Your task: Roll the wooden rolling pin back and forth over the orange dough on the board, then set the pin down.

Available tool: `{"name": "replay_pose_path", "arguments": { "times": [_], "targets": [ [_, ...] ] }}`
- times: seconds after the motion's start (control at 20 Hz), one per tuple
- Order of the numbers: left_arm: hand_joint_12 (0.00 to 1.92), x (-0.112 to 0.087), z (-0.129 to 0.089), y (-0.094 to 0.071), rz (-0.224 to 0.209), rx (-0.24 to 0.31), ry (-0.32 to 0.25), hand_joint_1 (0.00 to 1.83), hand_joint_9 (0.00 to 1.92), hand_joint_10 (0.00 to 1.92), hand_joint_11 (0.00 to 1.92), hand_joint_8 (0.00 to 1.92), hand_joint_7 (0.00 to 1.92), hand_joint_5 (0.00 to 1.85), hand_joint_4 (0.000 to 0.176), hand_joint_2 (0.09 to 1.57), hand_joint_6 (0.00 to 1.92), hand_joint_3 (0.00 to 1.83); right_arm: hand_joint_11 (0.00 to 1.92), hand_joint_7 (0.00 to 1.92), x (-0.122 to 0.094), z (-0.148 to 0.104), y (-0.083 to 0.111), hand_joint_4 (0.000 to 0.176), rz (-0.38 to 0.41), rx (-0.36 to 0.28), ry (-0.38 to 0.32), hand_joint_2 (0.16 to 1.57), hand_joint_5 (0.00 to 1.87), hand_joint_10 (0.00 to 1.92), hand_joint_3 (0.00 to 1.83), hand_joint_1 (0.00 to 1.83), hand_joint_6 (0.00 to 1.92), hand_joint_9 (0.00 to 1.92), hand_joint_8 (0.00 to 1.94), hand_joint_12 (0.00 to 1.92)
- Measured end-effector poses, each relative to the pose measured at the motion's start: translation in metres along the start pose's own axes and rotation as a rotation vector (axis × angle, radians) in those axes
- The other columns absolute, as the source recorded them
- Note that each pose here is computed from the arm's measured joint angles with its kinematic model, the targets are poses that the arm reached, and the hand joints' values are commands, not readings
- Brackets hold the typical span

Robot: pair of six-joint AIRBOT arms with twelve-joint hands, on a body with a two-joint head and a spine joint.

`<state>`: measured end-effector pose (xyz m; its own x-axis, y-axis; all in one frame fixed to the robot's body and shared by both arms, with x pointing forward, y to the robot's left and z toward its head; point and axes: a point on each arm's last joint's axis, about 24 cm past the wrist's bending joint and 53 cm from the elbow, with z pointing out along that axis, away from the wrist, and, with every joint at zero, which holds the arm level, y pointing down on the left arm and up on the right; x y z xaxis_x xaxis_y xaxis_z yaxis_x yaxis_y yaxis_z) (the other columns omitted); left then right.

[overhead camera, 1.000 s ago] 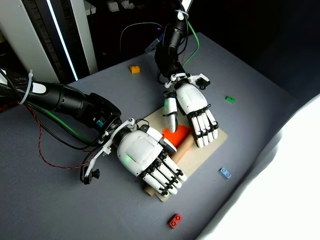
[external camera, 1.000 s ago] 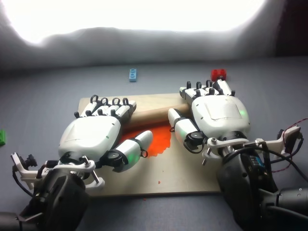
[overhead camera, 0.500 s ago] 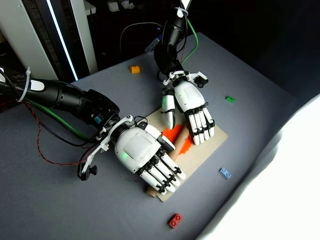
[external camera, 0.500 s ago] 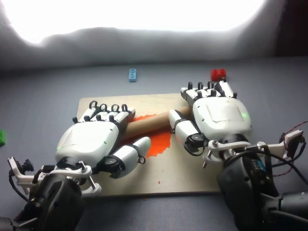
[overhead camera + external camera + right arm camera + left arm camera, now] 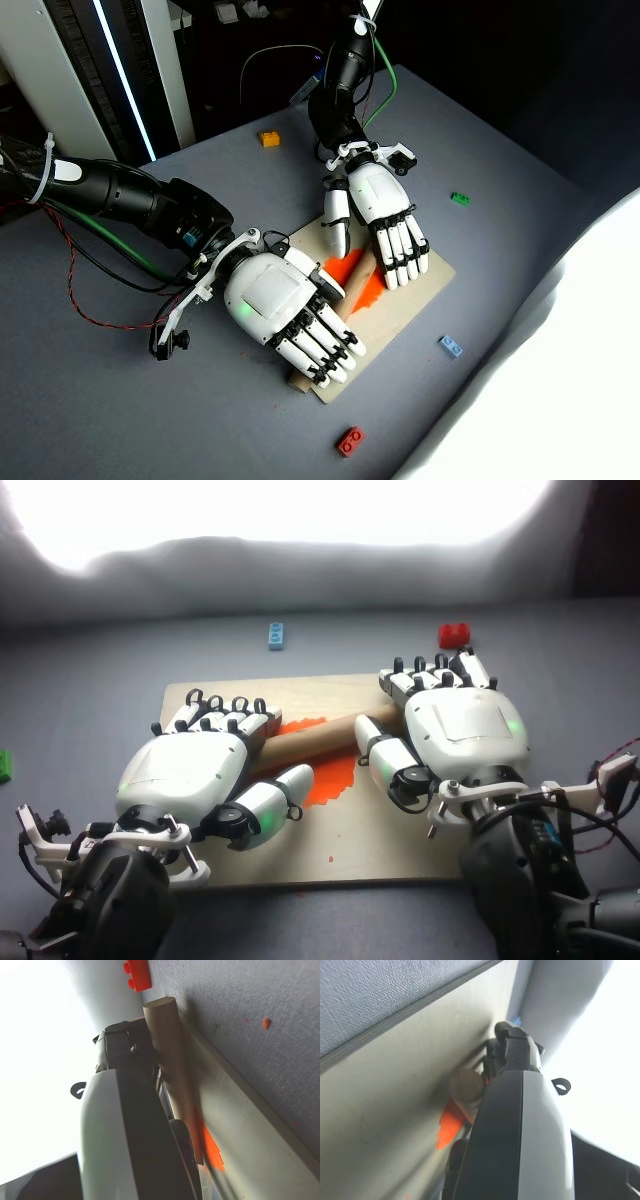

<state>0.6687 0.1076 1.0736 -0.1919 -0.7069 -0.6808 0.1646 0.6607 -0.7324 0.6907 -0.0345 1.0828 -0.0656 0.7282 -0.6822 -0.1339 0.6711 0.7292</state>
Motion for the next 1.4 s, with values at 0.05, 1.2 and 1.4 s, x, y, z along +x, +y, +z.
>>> {"name": "replay_pose_path", "arguments": {
  "times": [0.05,1.2,1.4],
  "targets": [
    [0.45,0.0,0.0,0.0,0.0,0.0,0.0,0.0,0.25,0.01,0.0,0.0,0.36,0.33,0.0,1.41,0.0,0.0,0.0,0.46,0.0,-0.001,0.0,0.0,0.0,0.0,0.005,1.43,0.46,0.06,0.0,0.0,0.07,0.43,0.0,1.15],
    [0.45,-0.002,-0.011,-0.001,-0.045,0.006,0.029,0.0,0.25,0.0,0.0,0.0,0.36,0.33,0.0,1.41,0.0,0.0,0.0,0.46,0.002,-0.022,0.003,0.0,0.009,0.011,0.043,1.43,0.46,0.06,0.0,0.0,0.06,0.43,0.0,1.15],
    [0.45,-0.001,-0.015,-0.003,-0.054,0.018,0.033,0.0,0.25,0.0,0.0,0.0,0.36,0.33,0.0,1.41,0.0,0.0,0.0,0.46,0.002,-0.026,0.004,0.0,0.007,0.011,0.048,1.43,0.46,0.06,0.0,0.0,0.06,0.43,0.0,1.15]
  ]
}}
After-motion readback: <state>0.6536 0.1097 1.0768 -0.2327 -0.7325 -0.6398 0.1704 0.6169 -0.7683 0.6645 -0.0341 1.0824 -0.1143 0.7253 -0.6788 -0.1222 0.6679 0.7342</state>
